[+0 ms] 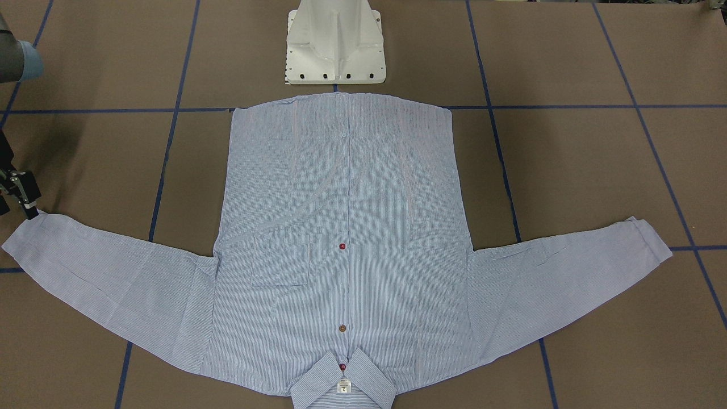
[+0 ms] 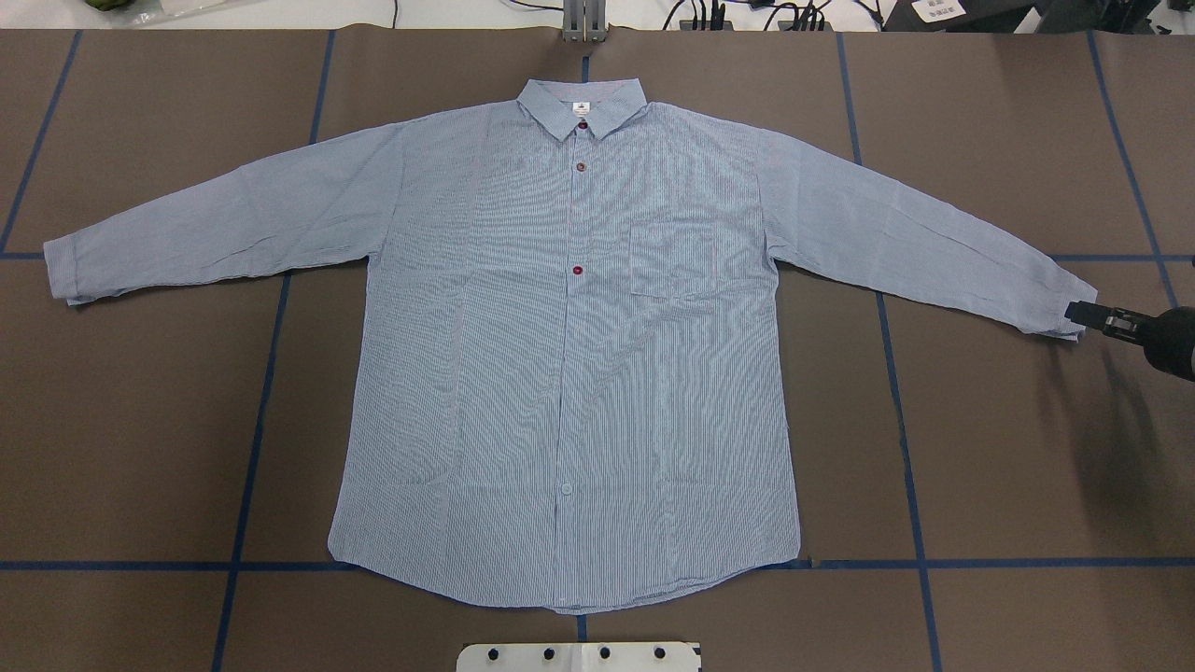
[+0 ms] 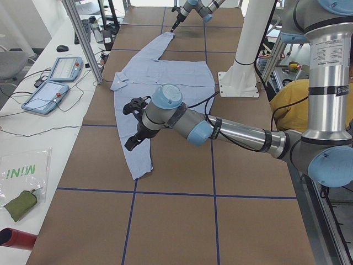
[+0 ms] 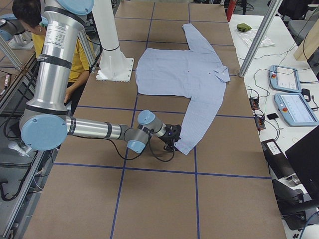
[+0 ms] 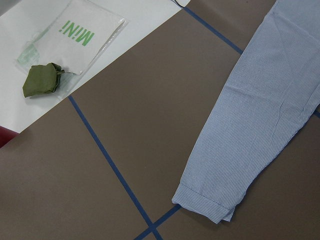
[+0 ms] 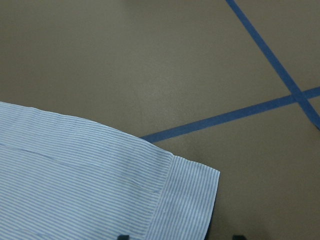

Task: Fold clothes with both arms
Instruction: 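Lower the right gripper to the cuff of the sleeve nearest it and grasp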

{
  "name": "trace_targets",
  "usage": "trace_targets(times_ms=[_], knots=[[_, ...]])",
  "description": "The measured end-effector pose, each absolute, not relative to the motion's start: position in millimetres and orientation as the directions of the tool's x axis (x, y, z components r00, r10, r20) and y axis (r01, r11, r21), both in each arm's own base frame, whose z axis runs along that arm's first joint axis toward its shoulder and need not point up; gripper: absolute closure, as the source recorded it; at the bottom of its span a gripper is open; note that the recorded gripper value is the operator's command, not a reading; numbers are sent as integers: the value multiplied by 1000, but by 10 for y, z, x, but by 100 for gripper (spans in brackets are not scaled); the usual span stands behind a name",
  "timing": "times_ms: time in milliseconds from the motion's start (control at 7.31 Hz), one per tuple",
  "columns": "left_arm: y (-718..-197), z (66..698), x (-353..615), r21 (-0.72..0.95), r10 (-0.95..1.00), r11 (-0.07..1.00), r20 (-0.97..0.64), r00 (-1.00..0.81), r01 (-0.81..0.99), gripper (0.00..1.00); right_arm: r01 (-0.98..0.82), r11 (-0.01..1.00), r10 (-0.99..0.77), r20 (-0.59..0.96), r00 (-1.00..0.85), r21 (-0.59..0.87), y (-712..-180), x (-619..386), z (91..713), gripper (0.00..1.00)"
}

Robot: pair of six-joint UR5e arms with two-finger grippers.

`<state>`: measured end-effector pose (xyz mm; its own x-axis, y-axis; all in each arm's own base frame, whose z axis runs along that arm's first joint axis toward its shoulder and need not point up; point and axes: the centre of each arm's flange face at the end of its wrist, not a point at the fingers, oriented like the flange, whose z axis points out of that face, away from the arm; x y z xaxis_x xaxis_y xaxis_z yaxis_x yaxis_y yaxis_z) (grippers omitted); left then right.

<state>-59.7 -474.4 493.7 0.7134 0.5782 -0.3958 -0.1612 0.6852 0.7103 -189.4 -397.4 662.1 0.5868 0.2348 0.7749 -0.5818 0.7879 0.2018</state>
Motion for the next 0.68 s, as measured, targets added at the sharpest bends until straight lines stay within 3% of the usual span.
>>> trace_targets(times_ms=[410,684], knots=[[-4742,4939,-597,710,578,685,-396,713,-162,0,-580,787,228,775,590,210,-3959,-2049,6625,51],[-4742,4940,-597,710,578,685,-396,713,-162,0,-577,789,224,775,591,212,-3950,-2086,6620,100]])
